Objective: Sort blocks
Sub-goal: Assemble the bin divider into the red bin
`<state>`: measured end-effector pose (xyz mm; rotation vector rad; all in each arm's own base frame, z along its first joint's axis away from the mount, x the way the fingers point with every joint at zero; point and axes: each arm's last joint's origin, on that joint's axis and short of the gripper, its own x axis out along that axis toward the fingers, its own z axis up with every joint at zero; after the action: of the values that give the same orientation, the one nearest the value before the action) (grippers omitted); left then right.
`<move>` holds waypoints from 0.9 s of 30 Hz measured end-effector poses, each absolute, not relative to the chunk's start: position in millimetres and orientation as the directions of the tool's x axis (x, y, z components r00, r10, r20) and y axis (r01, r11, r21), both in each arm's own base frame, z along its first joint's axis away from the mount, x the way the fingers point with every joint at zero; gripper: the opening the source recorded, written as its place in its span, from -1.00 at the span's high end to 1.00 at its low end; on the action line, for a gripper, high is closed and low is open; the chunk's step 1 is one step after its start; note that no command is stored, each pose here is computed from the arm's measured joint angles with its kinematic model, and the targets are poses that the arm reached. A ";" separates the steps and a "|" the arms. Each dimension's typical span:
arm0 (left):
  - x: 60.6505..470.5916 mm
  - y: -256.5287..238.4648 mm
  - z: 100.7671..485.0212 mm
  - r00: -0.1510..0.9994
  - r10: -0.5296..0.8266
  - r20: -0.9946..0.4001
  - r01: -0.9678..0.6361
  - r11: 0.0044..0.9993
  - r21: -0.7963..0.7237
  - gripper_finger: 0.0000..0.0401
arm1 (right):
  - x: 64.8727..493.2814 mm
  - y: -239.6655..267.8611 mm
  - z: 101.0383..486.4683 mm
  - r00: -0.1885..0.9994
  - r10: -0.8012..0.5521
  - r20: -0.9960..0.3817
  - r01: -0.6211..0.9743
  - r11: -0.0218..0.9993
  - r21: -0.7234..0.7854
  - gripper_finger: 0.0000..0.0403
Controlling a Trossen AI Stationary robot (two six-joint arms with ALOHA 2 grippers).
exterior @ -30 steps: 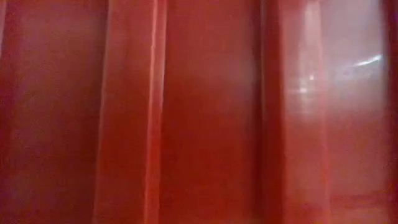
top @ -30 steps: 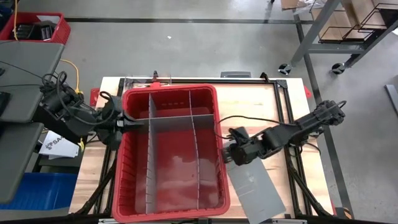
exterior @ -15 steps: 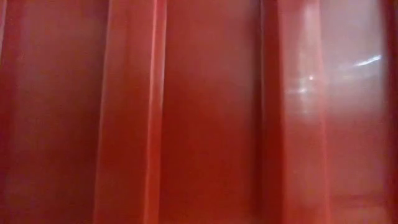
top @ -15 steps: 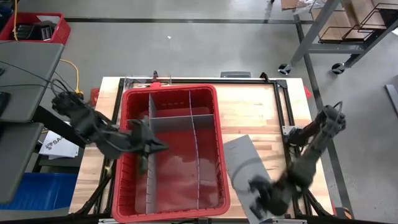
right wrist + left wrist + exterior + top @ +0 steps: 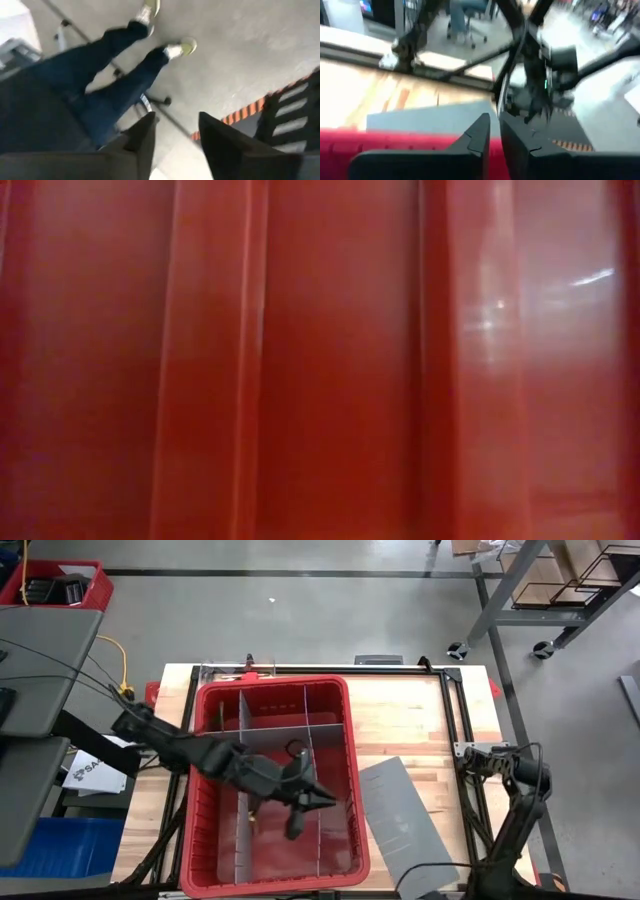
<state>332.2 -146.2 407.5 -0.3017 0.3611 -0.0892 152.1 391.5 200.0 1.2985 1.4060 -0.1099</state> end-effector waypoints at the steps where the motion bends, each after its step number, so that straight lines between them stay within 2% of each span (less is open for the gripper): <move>1: 337.5 -145.7 407.3 0.942 -0.136 -0.307 0.037 0.950 -0.309 0.76 | 152.3 390.2 195.8 0.271 0.587 -0.762 0.719 0.403 0.566 0.24; 5: 351.6 -144.7 410.0 0.970 -0.131 -0.203 0.057 0.940 -0.337 0.59 | 155.1 380.9 188.5 0.262 0.499 -0.826 0.692 0.499 0.522 0.09; 10: 350.6 -149.1 412.6 0.976 -0.130 -0.172 0.067 0.940 -0.334 0.45 | 170.6 375.1 189.1 0.287 0.496 -0.820 0.539 0.624 0.566 0.09; 15: 341.9 -163.7 407.4 0.974 -0.067 -0.218 0.024 0.981 -0.192 0.39 | 190.9 358.3 185.3 0.278 0.427 -0.861 0.404 0.761 0.508 0.12; 19: 329.9 -179.0 400.8 0.963 0.029 -0.267 -0.037 0.999 -0.023 0.39 | 203.0 340.7 180.5 0.212 0.352 -0.912 0.337 0.849 0.407 0.18; 23: 317.3 -193.8 396.3 0.952 0.095 -0.291 -0.065 0.992 0.111 0.39 | 210.0 331.8 178.8 0.170 0.331 -0.928 0.289 0.884 0.368 0.24; 27: 306.9 -207.3 395.5 0.952 0.113 -0.286 -0.070 0.985 0.156 0.39 | 209.9 331.5 179.9 0.136 0.343 -0.930 0.258 0.894 0.367 0.31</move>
<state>306.9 -207.3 395.5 0.1452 0.2985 0.0930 209.9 331.5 179.9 0.5063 1.4524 0.0649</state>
